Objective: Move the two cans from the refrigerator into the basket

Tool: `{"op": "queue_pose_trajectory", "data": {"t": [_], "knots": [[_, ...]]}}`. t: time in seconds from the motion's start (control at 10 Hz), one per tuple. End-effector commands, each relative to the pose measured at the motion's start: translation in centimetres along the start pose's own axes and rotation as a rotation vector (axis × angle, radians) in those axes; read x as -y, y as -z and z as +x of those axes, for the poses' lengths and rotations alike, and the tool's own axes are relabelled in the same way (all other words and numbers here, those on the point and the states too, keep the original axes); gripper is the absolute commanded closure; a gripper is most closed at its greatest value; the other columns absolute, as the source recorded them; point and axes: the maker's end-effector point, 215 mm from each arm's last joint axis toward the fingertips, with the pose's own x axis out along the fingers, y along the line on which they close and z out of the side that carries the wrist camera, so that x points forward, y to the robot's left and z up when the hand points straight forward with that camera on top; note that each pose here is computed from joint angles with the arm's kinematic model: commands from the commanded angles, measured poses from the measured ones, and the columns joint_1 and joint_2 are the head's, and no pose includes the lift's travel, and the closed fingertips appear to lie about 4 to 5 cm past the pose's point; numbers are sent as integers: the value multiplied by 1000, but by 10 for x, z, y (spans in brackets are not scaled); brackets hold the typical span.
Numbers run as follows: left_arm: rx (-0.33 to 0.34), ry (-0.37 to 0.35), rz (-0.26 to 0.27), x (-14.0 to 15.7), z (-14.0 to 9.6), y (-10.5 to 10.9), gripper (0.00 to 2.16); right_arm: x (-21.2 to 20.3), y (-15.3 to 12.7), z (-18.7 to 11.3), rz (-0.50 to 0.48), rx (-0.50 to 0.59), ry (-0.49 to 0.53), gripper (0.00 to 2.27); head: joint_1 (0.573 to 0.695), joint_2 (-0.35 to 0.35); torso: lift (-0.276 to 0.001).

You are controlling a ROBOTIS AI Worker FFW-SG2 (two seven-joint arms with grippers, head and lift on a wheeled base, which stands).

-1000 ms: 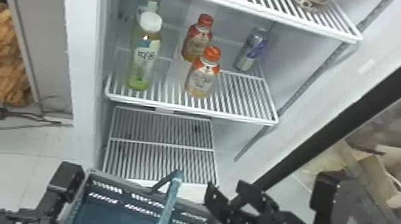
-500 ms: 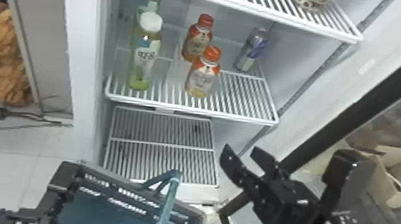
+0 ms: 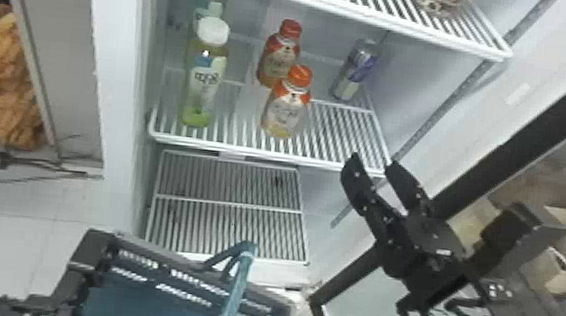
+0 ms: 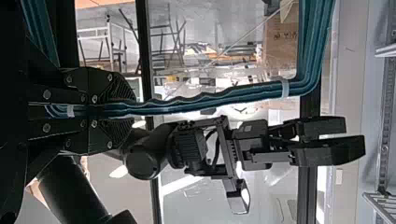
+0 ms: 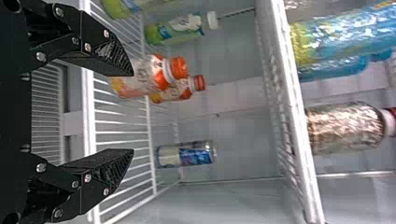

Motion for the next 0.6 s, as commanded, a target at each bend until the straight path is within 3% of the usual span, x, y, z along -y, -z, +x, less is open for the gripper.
{"op": "queue_pose_trajectory", "data": {"t": [0.0,0.5], "knots": [[-12,-1,-5,0,0,3,1210,8,-6,8,1,54,13,475,695,-350,-266],[-16,-1,1,1,1,2,1210,21,-17,39,-16,190,31,328,695,-350,-266]]}}
